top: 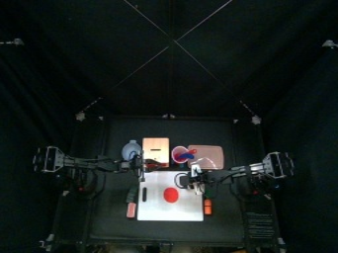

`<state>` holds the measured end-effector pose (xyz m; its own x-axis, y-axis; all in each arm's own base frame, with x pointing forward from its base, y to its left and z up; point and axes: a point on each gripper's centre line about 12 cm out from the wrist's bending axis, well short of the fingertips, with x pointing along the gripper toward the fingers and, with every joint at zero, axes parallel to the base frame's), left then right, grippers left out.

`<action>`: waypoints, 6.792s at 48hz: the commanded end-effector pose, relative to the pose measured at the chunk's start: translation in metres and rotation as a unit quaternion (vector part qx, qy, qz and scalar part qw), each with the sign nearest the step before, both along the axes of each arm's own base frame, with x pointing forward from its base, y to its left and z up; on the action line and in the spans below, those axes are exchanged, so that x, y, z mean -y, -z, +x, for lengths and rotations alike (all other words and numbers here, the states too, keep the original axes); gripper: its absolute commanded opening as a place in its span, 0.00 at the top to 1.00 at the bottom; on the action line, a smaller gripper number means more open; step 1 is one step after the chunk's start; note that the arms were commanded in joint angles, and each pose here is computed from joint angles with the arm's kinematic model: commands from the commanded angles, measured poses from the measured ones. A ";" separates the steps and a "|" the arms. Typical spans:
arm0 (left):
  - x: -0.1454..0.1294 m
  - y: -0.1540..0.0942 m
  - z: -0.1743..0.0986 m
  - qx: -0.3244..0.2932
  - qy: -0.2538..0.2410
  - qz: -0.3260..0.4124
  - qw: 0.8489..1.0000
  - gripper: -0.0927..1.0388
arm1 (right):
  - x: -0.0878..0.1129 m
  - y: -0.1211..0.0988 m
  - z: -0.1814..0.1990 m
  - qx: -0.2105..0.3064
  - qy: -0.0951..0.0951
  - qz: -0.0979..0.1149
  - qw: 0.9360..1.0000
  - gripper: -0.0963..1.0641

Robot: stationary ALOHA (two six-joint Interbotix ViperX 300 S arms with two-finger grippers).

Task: Get the cutter from the drawer then cut the dough then place the extra dough in the bowl
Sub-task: Cut the dough

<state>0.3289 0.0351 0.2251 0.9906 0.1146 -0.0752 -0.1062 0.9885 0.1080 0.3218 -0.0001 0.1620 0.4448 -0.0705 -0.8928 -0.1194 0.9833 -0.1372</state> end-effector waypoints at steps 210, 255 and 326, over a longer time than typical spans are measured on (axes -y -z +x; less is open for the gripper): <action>0.002 0.028 -0.015 -0.017 -0.058 -0.023 0.998 0.38 | -0.083 -0.055 0.090 0.159 -0.035 0.043 0.986 0.22; 0.096 0.074 0.020 0.022 0.012 -0.026 0.999 0.36 | -0.049 0.027 0.007 0.423 -0.048 0.114 0.898 0.22; 0.116 0.127 0.057 -0.069 0.003 -0.046 0.997 0.30 | -0.055 0.039 0.028 0.397 -0.059 0.106 0.910 0.22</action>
